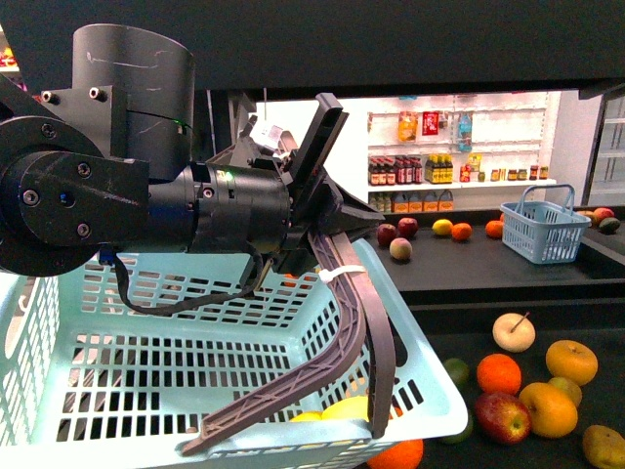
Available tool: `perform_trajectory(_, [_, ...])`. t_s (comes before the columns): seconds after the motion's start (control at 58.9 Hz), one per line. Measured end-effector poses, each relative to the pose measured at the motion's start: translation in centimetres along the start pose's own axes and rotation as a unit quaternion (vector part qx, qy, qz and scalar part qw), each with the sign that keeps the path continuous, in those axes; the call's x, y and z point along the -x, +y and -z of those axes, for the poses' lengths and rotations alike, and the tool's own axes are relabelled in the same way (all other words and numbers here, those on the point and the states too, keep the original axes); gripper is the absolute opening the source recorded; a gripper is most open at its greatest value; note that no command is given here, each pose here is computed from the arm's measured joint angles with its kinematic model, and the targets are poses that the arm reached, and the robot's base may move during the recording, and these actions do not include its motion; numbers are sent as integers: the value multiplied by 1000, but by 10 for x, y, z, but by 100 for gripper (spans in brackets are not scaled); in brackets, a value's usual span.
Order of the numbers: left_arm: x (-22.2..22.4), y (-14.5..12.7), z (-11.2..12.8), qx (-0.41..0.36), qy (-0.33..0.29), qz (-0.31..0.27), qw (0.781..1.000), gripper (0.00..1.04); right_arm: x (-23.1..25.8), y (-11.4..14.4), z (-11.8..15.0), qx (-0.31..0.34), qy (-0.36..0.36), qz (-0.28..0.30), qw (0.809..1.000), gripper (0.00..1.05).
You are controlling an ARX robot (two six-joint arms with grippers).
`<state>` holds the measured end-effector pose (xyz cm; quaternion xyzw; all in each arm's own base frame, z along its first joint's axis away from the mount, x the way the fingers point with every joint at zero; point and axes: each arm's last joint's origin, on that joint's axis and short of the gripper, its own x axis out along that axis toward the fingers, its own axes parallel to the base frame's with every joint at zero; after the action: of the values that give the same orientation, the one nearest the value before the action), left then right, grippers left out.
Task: Pick lemon from shelf
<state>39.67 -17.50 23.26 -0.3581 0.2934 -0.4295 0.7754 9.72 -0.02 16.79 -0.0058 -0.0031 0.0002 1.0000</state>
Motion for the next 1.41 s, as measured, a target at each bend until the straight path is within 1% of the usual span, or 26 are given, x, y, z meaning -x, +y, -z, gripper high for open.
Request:
perform_trajectory(0.136, [0,0,0,0,0,0,1000,6,0,0,0,0,0,0,1000,3])
perform_trajectory(0.305, [0,0,0,0,0,0,1000,6,0,0,0,0,0,0,1000,29])
perform_trajectory(0.339, [0,0,0,0,0,0,1000,6,0,0,0,0,0,0,1000,36])
perform_trajectory(0.492, [0,0,0,0,0,0,1000,6,0,0,0,0,0,0,1000,59])
perform_trajectory(0.526, [0,0,0,0,0,0,1000,6,0,0,0,0,0,0,1000,66])
perform_trajectory(0.543, [0,0,0,0,-4,-1,1000,6,0,0,0,0,0,0,1000,69])
perform_trajectory(0.594, [0,0,-3,15,-64,-30,997,6,0,0,0,0,0,0,1000,81])
perform_trajectory(0.713, [7,3,-16,41,-151,-57,986,6,0,0,0,0,0,0,1000,98])
perform_trajectory(0.747, [11,5,-21,50,-178,-61,981,6,0,0,0,0,0,0,1000,98])
perform_trajectory(0.798, [23,11,-34,69,-236,-66,967,6,0,0,0,0,0,0,1000,97])
perform_trajectory(0.815, [30,14,-42,81,-268,-69,957,6,0,0,0,0,-1,0,1000,97])
perform_trajectory(0.848, [41,20,-52,99,-307,-70,944,6,0,0,0,0,-1,0,1000,97])
perform_trajectory(0.899, [55,28,-64,121,-342,-68,930,6,0,0,0,0,-1,0,1000,97])
perform_trajectory(0.984, [78,41,-78,154,-406,-71,898,6,0,0,0,0,-1,-1,1000,97])
perform_trajectory(1.001, [88,45,-84,163,-426,-68,887,6,0,0,0,0,-1,0,1000,97])
perform_trajectory(1.052, [114,55,-97,171,-466,-59,866,6,0,0,0,0,-1,0,1000,97])
perform_trajectory(1.12, [142,64,-107,171,-497,-50,849,6,0,0,0,0,-1,0,1000,97])
perform_trajectory(1.256, [183,85,-109,180,-530,-53,827,6,0,0,0,0,-1,0,1000,97])
perform_trajectory(1.324, [200,94,-106,184,-538,-57,821,6,0,0,0,0,-1,0,1000,97])
perform_trajectory(1.408, [219,103,-101,183,-537,-47,822,6,0,0,0,0,-1,0,1000,97])
